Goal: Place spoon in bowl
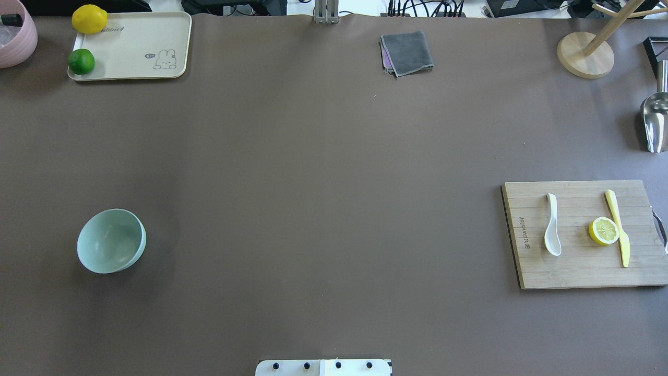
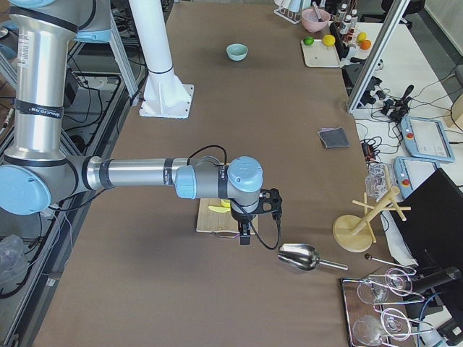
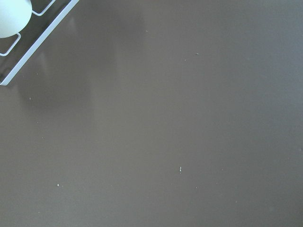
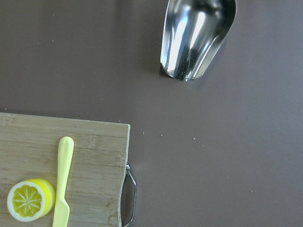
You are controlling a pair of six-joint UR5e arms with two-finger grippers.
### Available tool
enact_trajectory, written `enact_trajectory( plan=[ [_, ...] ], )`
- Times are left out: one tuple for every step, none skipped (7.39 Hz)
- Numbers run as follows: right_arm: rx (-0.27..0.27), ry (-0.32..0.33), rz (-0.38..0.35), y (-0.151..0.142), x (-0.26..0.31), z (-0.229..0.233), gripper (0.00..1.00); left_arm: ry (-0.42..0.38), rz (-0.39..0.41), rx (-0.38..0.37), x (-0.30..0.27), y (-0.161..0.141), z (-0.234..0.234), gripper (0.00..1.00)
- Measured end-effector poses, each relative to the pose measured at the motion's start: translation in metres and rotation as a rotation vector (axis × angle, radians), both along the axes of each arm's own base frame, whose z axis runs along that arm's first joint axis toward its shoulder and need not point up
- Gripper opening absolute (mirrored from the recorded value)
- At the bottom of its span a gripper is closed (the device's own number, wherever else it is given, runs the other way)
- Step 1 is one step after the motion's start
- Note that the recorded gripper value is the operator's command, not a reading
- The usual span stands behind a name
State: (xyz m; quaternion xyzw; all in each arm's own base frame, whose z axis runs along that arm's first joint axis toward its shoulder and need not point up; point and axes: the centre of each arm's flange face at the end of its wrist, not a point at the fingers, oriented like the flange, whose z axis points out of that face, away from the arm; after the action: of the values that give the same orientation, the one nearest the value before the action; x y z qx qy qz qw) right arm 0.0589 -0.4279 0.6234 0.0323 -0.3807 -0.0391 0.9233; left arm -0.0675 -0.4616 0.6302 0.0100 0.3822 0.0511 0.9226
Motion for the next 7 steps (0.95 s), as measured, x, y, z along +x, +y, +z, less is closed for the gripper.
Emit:
enact_trajectory(
  plan=[
    [-0.002, -0.002, 0.0, 0.001, 0.0, 0.001, 1.0, 0.001, 0.003, 0.01, 0.001, 0.0, -0.004, 0.99],
    [-0.002, -0.003, 0.001, 0.001, 0.0, 0.001, 1.0, 0.0, 0.007, 0.026, 0.002, -0.001, -0.01, 0.99],
    [-0.002, -0.005, 0.001, 0.002, 0.0, 0.001, 1.0, -0.001, 0.008, 0.031, 0.002, 0.0, -0.012, 0.99],
    [-0.004, -0.009, 0.001, 0.002, -0.001, 0.002, 1.0, -0.002, 0.009, 0.033, 0.002, 0.001, -0.012, 0.99],
    [-0.005, -0.013, 0.002, 0.001, -0.001, 0.001, 1.0, -0.001, 0.009, 0.037, 0.002, 0.001, -0.014, 0.99],
    [-0.005, -0.014, 0.003, 0.001, -0.002, 0.001, 1.0, -0.001, 0.009, 0.041, 0.002, 0.001, -0.015, 0.98],
    [-0.006, -0.014, 0.004, 0.001, -0.002, 0.001, 1.0, -0.002, 0.009, 0.043, 0.002, 0.001, -0.016, 0.99]
  ],
)
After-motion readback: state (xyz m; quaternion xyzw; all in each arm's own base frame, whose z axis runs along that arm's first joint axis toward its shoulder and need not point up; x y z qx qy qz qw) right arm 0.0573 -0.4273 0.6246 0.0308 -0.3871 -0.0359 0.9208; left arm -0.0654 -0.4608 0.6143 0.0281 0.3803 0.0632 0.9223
